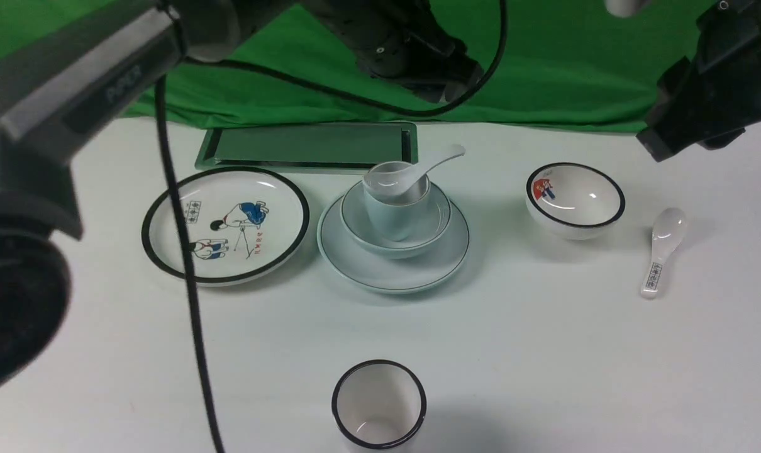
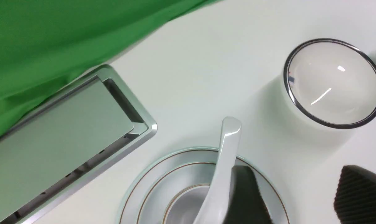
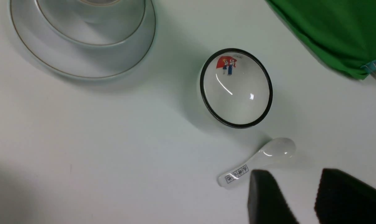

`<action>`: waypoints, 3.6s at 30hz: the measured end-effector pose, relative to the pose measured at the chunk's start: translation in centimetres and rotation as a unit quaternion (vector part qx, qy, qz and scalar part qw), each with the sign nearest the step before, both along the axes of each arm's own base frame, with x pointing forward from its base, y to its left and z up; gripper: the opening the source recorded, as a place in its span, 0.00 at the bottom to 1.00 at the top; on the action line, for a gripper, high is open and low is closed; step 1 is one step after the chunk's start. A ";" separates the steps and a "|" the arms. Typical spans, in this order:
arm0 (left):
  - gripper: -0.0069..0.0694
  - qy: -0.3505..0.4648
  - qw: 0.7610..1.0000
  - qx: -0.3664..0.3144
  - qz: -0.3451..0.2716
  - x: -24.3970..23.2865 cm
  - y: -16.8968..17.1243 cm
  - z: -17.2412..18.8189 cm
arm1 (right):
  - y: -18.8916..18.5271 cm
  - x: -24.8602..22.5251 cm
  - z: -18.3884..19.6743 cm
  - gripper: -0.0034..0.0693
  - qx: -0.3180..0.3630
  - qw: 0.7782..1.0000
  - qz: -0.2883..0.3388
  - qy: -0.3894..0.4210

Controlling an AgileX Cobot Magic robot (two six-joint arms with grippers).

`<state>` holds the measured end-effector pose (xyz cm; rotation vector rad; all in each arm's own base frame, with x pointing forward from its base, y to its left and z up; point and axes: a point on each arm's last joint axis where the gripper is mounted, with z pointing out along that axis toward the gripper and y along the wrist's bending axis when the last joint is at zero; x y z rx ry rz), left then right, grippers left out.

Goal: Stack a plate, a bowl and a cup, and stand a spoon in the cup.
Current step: Use the left arm to grab a blue soup spoon

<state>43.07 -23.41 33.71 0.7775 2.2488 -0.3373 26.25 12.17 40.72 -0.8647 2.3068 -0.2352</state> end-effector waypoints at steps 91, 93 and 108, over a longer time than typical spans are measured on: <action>0.21 -0.258 0.924 -0.201 0.198 -7.4 8.8 -0.9 | 0.3 0.3 0.3 0.43 0.014 1.000 0.006 -0.025; 0.21 -0.287 0.922 -0.191 0.177 -7.1 8.5 -1.0 | 0.3 0.3 0.3 0.43 0.014 1.000 0.006 -0.025; 0.21 -0.388 0.870 -0.296 0.063 -4.2 5.2 -5.7 | 0.3 0.4 0.4 0.43 0.016 0.999 0.008 -0.030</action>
